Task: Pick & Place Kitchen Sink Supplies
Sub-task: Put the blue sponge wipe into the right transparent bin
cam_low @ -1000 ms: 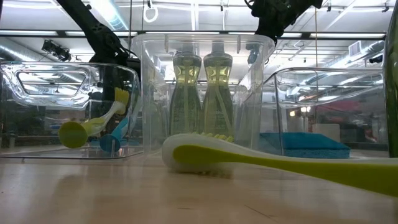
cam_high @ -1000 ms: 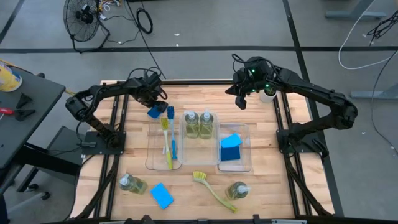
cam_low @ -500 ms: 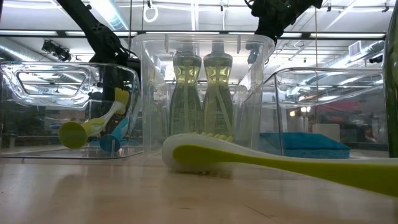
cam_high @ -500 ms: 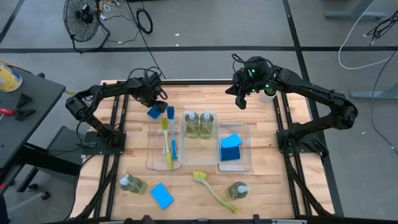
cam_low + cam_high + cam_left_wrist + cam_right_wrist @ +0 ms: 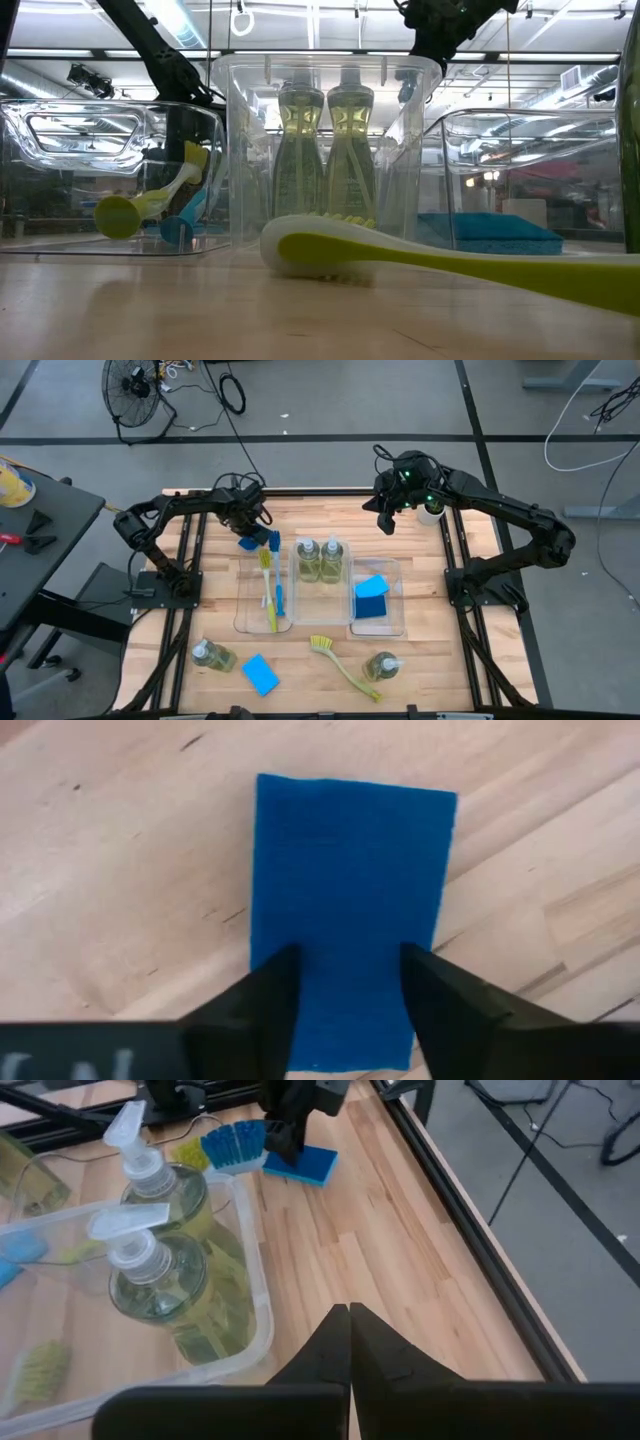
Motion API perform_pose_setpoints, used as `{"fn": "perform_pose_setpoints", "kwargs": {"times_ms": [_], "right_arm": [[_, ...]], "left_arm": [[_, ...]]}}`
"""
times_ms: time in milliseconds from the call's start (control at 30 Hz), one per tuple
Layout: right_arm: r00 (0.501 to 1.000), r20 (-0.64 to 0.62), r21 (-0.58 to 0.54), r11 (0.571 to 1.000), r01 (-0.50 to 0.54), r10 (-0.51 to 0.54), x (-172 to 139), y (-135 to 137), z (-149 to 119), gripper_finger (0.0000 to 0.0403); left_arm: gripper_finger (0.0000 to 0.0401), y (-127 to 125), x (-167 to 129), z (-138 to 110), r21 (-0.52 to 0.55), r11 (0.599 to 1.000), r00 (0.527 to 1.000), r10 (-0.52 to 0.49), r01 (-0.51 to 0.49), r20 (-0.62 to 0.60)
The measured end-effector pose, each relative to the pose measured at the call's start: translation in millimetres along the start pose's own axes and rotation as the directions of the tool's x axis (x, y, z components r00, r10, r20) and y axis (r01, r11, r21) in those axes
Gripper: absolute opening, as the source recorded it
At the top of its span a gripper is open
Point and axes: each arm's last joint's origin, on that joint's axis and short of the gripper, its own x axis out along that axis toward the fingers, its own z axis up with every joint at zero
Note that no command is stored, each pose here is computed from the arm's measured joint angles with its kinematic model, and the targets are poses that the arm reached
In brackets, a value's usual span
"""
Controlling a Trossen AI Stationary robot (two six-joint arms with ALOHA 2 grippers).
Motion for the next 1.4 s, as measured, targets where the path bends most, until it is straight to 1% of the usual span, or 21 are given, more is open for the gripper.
{"fn": "perform_pose_setpoints", "kwargs": {"times_ms": [100, 200, 400, 433, 700, 833, 1033, 1200, 1300, 1400], "right_arm": [[1.000, -0.002, -0.001, 1.000, 0.020, -0.020, 0.0, -0.6, -0.1, 0.0000], [1.000, -0.002, -0.009, 1.000, 0.020, -0.020, 0.0, -0.6, -0.1, 0.0000], [1.000, -0.002, 0.014, 1.000, 0.019, -0.019, 0.0, -0.5, -0.1, 0.0000], [1.000, -0.002, 0.016, 1.000, 0.019, -0.019, 0.0, -0.6, -0.1, 0.0000], [1.000, -0.003, 0.035, 0.999, 0.019, -0.019, 0.0, -0.4, -0.1, 0.0000], [1.000, -0.003, 0.035, 0.999, 0.019, -0.019, 0.0, -0.4, -0.1, 0.0000], [1.000, -0.003, 0.034, 0.999, 0.018, -0.017, 0.1, -0.1, -0.1, 0.0000], [1.000, -0.005, 0.035, 0.999, 0.017, -0.017, 0.1, -0.1, -0.3, 0.0000], [1.000, -0.009, 0.036, 0.999, 0.017, -0.017, 0.1, -0.1, -0.7, 0.0000], [1.000, -0.011, 0.036, 0.999, 0.013, -0.013, 0.1, 0.1, -0.9, 0.0000]], "left_arm": [[0.0136, -0.5, 0.0, 1.0, 0.002, 1.000, 1.000, -0.002, 0.001, 0.011], [0.0099, -0.4, 0.0, 0.8, 0.002, 1.000, 1.000, 0.001, -0.001, 0.010], [0.0016, -0.3, 0.1, 0.8, 0.004, 1.000, 1.000, 0.006, -0.006, 0.010], [0.0009, -0.2, 0.1, 0.8, 0.010, 1.000, 1.000, 0.010, -0.010, 0.011], [0.0004, 2.4, -3.3, 1.6, 0.034, 0.999, 0.999, 0.035, -0.036, 0.015], [0.0003, 3.4, -15.2, 6.7, 0.028, 0.999, 0.998, 0.041, -0.042, 0.038], [0.0002, 2.0, -41.9, 17.8, 0.044, 0.998, 0.996, 0.040, -0.043, 0.077], [0.0003, 1.1, -48.0, 19.8, 0.035, 0.999, 0.996, 0.036, -0.039, 0.080], [0.0012, 1.0, -43.7, 18.0, 0.030, 0.999, 0.997, 0.033, -0.035, 0.072], [0.0044, 1.7, -38.6, 15.0, 0.018, 1.000, 0.998, 0.019, -0.020, 0.063]]}}
